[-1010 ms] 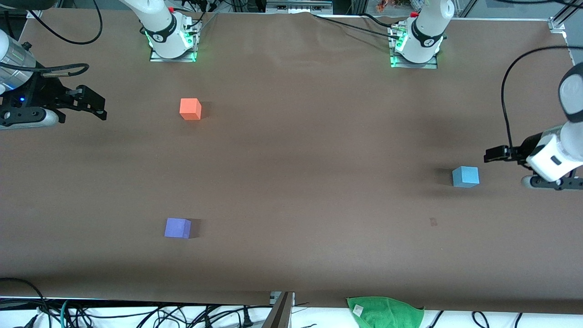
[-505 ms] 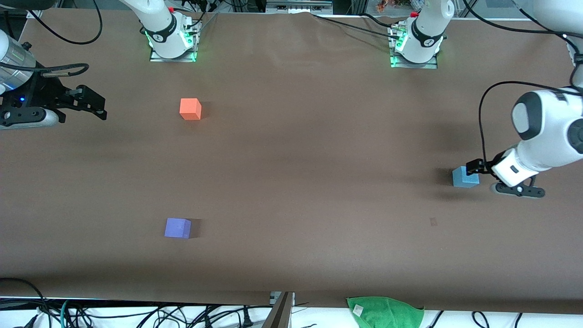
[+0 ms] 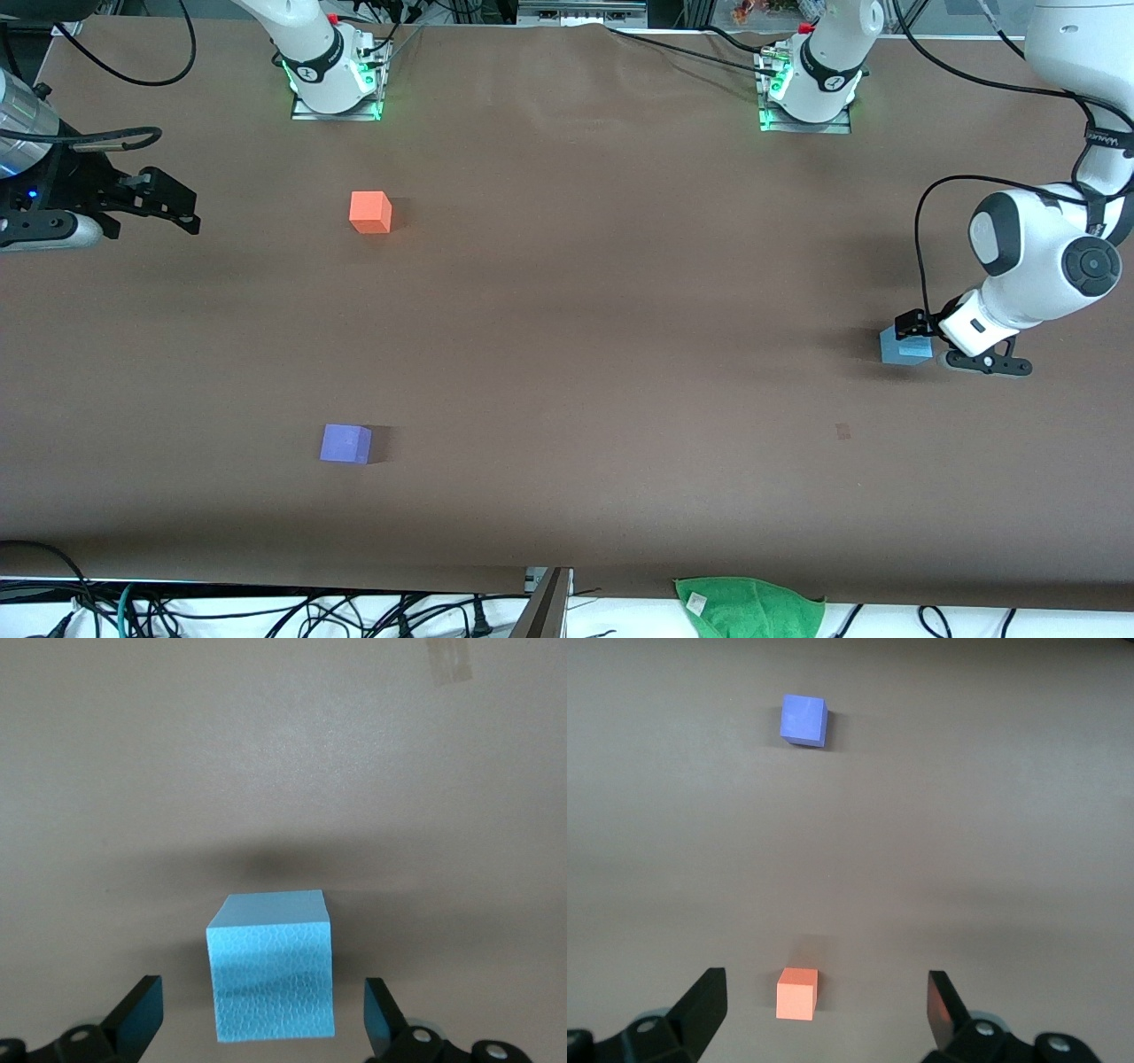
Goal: Place blue block between orange and purple blocks
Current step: 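Close the left gripper on the light blue cube and lift it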
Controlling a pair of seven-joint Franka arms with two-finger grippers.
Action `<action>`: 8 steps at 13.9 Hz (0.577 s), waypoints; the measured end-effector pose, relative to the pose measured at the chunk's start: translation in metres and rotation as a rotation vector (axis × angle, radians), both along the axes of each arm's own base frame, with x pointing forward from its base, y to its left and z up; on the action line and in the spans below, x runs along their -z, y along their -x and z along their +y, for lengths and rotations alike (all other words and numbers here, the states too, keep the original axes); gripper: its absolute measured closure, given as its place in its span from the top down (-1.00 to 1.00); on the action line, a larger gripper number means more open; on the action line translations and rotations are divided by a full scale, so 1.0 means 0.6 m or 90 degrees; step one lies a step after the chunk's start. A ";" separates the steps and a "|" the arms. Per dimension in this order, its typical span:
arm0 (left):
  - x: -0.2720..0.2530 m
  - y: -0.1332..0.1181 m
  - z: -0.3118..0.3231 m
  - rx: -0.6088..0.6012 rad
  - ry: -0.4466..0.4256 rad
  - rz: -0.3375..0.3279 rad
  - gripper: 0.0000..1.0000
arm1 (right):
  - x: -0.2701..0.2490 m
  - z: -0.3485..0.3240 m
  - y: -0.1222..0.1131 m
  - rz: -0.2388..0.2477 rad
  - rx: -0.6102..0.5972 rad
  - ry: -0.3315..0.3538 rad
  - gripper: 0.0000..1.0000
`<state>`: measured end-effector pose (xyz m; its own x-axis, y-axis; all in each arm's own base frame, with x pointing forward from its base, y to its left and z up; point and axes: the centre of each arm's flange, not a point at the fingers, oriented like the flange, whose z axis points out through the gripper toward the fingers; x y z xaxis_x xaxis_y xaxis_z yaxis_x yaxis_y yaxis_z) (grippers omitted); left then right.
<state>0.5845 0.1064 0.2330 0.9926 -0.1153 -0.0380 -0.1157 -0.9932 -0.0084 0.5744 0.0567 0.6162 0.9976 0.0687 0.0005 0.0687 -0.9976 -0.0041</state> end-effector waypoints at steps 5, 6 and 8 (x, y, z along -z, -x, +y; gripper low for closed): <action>0.079 0.013 -0.005 0.003 -0.001 -0.036 0.82 | 0.000 -0.001 0.000 0.001 0.001 0.000 1.00; 0.089 0.017 -0.006 0.004 0.000 -0.035 0.63 | 0.001 -0.001 0.000 0.002 0.001 0.000 1.00; 0.092 0.018 -0.006 0.005 0.000 -0.035 0.21 | 0.001 -0.003 0.000 0.003 0.002 0.000 1.00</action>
<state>0.5740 0.1027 0.1780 0.9923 -0.1224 0.0164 -0.1222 -0.9924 -0.0148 0.5742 0.0550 0.6156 0.9978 0.0657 -0.0036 0.0657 -0.9978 -0.0038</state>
